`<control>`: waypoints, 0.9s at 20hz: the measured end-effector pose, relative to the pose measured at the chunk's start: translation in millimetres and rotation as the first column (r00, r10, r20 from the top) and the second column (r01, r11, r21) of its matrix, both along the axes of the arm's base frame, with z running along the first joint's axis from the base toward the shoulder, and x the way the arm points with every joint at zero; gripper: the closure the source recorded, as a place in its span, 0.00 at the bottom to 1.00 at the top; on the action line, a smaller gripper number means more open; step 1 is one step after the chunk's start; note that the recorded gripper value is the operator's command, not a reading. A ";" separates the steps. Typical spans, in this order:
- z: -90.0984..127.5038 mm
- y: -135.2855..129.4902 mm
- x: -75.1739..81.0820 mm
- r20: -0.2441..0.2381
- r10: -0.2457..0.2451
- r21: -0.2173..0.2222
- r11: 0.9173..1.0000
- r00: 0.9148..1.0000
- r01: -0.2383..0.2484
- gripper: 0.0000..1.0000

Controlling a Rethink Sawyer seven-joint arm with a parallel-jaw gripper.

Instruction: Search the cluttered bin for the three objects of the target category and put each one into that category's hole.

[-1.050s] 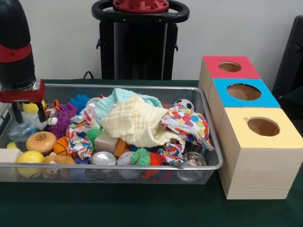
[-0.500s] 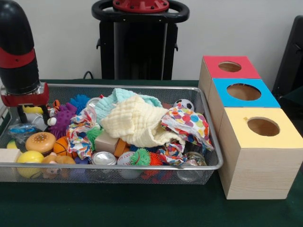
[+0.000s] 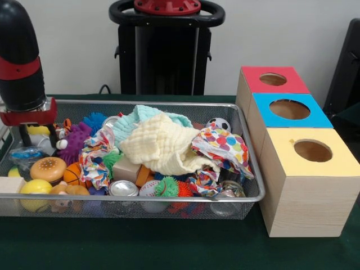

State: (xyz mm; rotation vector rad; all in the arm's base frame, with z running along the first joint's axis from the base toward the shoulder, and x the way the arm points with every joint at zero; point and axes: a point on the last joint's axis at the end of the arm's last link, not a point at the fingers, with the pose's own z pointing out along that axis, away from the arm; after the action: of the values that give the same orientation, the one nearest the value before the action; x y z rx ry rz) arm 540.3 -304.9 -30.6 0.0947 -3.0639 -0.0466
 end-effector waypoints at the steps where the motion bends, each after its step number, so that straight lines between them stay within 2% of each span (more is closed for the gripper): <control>1: 0.3 -0.2 0.1 0.000 0.000 -0.001 1.000 1.000 0.000 0.00; 7: -0.1 -2.5 1.7 0.002 -0.003 -0.003 1.000 1.000 0.003 0.00; 14: 1.9 -7.5 3.3 -0.017 -0.013 -0.002 1.000 1.000 0.013 0.00; 18: 0.6 -14.9 8.8 -0.014 -0.023 -0.010 1.000 1.000 0.023 0.00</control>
State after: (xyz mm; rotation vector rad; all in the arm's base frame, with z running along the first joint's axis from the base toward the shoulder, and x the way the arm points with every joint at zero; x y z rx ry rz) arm 549.2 -319.8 -30.0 0.0582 -3.0506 -0.0334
